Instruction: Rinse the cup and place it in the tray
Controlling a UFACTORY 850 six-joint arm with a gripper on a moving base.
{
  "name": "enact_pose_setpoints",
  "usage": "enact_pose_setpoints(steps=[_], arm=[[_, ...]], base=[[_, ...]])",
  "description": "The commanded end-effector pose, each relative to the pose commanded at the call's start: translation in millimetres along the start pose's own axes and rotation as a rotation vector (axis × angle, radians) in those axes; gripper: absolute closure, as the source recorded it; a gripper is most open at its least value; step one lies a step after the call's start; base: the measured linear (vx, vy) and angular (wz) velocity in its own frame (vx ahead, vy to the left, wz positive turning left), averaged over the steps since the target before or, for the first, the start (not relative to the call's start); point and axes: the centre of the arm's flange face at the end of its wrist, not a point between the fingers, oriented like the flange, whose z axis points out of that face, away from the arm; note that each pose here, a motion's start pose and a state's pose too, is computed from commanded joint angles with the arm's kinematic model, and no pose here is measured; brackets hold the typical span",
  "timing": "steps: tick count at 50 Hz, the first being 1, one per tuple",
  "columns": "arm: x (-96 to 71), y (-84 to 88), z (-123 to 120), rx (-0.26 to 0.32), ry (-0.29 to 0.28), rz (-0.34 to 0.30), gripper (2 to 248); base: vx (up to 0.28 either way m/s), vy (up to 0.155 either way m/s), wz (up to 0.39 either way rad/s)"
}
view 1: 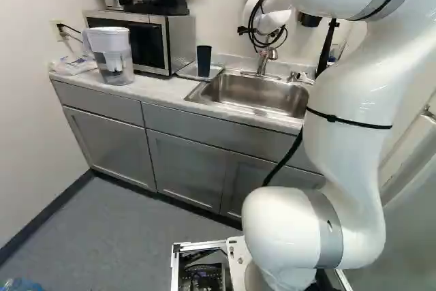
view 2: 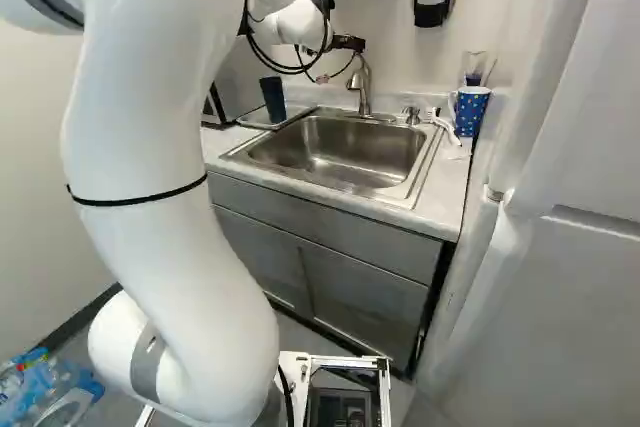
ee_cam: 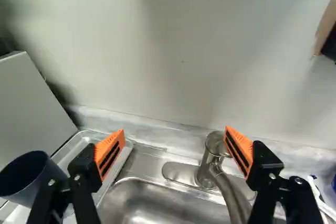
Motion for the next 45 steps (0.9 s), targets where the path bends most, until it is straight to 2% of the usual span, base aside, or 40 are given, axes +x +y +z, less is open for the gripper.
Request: enact_pose_setpoints(steps=[22, 45], arm=[[0.2, -0.3, -1, 0.001, -0.002, 0.0, 3], [21.8, -0.4, -10, 0.001, 0.039, 0.0, 3]], base=[[0.0, 0.0, 0.0], [0.0, 0.0, 0.0]])
